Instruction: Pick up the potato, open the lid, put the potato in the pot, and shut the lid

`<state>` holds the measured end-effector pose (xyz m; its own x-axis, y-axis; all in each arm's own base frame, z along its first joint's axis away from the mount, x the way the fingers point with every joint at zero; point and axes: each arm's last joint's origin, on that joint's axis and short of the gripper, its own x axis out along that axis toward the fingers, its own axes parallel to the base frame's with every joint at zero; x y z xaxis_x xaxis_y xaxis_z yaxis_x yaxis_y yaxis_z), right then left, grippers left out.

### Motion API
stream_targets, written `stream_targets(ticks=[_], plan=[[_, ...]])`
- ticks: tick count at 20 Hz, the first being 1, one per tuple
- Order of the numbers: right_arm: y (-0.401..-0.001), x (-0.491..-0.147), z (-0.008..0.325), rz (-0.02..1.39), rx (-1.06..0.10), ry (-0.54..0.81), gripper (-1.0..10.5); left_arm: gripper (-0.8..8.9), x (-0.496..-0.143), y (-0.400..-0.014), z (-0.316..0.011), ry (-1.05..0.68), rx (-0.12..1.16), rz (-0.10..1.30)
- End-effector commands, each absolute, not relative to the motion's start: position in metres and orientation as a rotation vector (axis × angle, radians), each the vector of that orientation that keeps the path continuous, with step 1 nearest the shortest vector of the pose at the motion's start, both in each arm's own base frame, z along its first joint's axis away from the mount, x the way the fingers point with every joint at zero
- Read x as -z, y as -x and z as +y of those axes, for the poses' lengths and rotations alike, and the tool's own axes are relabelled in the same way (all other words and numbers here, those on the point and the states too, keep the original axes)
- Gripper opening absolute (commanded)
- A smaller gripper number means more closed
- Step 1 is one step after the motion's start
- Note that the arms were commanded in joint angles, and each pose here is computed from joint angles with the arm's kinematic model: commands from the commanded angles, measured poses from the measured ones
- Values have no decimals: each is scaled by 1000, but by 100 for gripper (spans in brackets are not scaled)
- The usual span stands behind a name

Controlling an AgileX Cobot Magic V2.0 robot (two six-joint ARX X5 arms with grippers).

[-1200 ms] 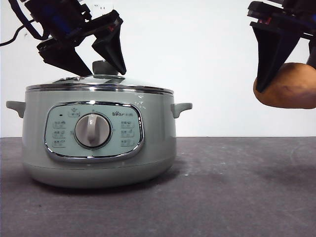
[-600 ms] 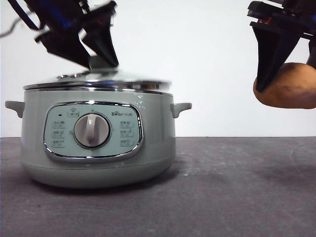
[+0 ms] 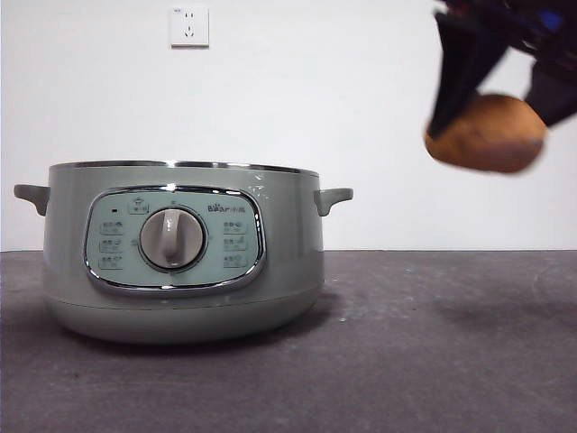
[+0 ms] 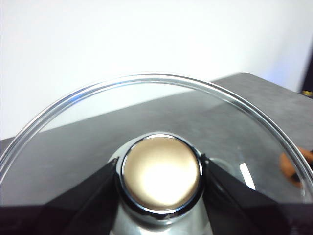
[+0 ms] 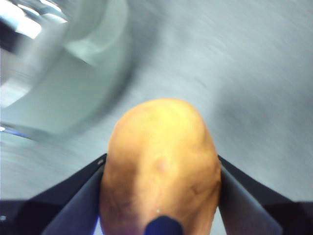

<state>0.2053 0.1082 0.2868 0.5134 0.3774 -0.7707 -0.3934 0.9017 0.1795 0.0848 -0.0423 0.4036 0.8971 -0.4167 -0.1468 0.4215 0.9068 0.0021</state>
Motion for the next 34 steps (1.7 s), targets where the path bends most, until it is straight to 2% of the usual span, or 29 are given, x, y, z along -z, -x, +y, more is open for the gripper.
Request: stream_targets(ticks=[1, 3, 6, 12, 17, 21, 31, 34], plan=[[-213, -311, 118, 841, -512, 15, -11, -8, -412, -52, -23, -7, 366, 28], [-219, -329, 129, 805, -560, 26, -11, -8, -410, -33, -13, 11, 356, 3], [-236, -349, 152, 788, -610, 63, -12, -8, -405, -25, -9, 19, 341, 26], [-278, -353, 231, 813, -753, 205, -11, -8, -400, -25, -9, 38, 341, 82], [-308, -326, 296, 829, -833, 299, -12, -8, -402, -25, -9, 42, 341, 66], [-320, -292, 327, 838, -815, 415, -12, -8, -402, -25, -9, 43, 341, 62], [-336, -225, 348, 932, -810, 518, -11, -8, -402, -25, -9, 43, 341, 63], [-337, -215, 349, 957, -809, 528, 2, -8, -402, -25, -9, 42, 341, 66]])
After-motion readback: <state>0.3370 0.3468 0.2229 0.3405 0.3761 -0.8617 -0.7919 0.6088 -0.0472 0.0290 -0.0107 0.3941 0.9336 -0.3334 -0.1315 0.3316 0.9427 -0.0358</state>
